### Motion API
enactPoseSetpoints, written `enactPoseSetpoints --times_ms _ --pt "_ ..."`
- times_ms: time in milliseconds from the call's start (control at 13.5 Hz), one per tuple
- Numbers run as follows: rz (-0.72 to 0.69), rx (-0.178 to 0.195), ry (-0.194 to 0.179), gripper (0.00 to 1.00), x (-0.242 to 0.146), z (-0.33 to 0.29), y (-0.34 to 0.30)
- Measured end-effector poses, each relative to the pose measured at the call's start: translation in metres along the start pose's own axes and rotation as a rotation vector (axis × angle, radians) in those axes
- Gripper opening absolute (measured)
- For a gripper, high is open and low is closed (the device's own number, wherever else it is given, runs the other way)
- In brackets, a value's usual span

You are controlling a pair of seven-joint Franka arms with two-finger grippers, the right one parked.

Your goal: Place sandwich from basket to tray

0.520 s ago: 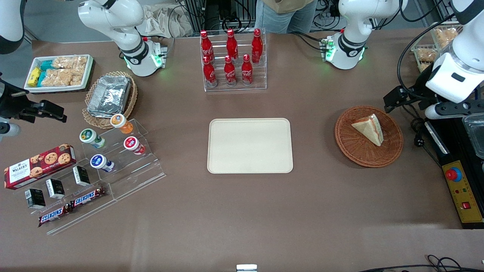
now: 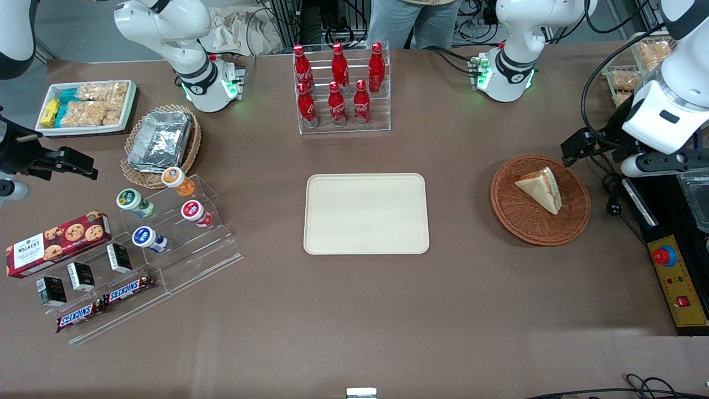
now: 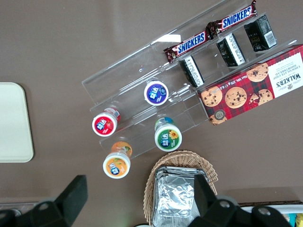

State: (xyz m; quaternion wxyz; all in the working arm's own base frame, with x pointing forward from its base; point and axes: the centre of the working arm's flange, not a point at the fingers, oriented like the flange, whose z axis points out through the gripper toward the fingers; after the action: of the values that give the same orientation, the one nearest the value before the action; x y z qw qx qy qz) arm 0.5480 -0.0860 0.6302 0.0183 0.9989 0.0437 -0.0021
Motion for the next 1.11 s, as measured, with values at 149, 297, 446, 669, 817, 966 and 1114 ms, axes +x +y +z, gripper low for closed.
enactPoseSetpoints --times_ms 149,297,446,669,817,966,1114 --pt "-0.014 0.001 -0.004 1.0 0.001 0.002 -0.001" --pt "-0.084 0.004 -0.017 1.0 0.001 0.006 -0.002" --pt "-0.165 0.011 -0.032 1.0 0.0 0.011 -0.002" --pt "-0.233 0.023 -0.059 1.0 -0.003 0.021 -0.006" --pt "-0.253 0.03 -0.072 1.0 -0.008 0.03 -0.011" --pt "-0.272 0.033 -0.071 1.0 -0.014 0.041 -0.015" --pt "-0.305 0.032 -0.062 1.0 -0.02 0.052 -0.029"
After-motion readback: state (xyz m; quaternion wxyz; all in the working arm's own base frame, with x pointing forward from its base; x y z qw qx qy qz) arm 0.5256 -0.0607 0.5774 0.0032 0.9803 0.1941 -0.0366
